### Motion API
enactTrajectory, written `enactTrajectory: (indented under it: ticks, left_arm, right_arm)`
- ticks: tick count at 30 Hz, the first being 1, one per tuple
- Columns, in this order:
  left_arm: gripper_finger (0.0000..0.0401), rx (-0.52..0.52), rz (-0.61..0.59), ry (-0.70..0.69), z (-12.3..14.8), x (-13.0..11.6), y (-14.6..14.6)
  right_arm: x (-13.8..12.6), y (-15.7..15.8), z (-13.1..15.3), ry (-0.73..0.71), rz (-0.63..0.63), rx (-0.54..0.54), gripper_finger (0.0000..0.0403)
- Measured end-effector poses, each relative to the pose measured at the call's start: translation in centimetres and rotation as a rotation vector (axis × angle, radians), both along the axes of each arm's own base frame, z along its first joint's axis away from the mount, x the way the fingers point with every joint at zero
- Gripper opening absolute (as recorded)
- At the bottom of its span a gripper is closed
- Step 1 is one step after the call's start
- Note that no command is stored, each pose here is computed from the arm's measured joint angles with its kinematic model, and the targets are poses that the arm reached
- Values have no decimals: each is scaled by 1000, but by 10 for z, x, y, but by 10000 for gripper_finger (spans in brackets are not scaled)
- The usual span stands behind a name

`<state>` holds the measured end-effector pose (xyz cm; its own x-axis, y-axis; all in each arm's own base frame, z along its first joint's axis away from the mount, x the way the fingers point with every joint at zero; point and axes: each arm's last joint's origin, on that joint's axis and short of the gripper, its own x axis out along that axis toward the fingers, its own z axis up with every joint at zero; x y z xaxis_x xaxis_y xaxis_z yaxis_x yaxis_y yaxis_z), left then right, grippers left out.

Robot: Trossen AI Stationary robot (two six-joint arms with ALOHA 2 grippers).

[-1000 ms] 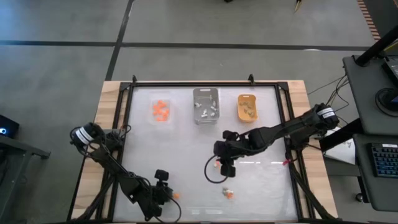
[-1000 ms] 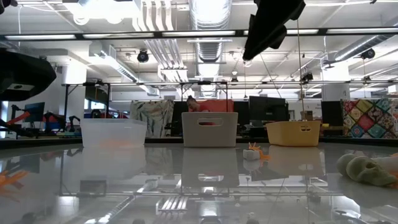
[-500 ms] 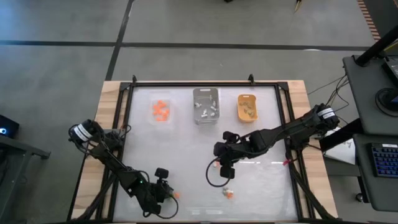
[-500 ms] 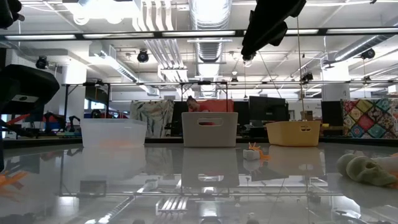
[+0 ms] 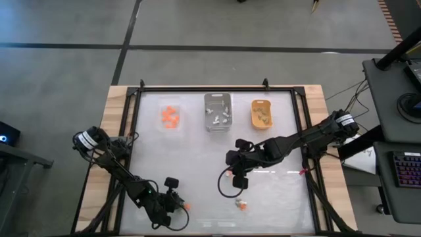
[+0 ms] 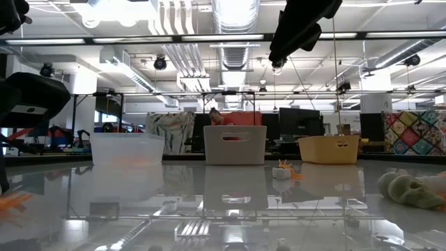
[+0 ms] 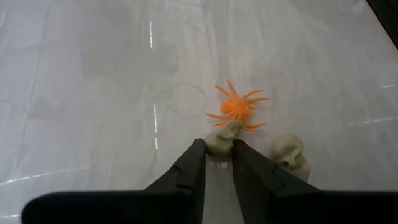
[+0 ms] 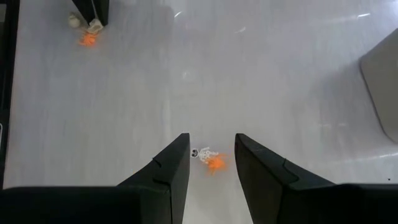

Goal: Sort Halloween decoration
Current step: Put the cream white skull toy into the yellow bin

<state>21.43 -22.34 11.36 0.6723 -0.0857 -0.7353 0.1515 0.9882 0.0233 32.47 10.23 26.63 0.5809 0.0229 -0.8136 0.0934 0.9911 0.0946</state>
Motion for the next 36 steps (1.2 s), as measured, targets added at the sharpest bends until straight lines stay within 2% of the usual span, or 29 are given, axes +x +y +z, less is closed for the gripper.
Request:
enactTrajectory:
  ticks: [8, 14, 20, 28, 32, 36]
  left_arm:
    - [41, 13, 11, -10, 0, 0, 1]
    - [40, 59, 58, -63, 12, -5, 10]
    - [40, 88, 105, -132, 29, -18, 27]
    - [40, 103, 246, -321, 55, -33, 52]
    - [40, 48, 342, -451, 72, -31, 56]
    - [40, -29, 392, -509, 79, -26, 57]
  right_arm:
    - [9, 2, -10, -7, 9, -28, 118]
    - [20, 6, -25, -58, 53, -66, 118]
    - [35, 10, -39, -230, 164, -121, 118]
    - [61, 17, -67, -590, 263, -216, 118]
    - [75, 20, -86, -723, 288, -288, 118]
    - [88, 21, -93, -723, 243, -436, 118]
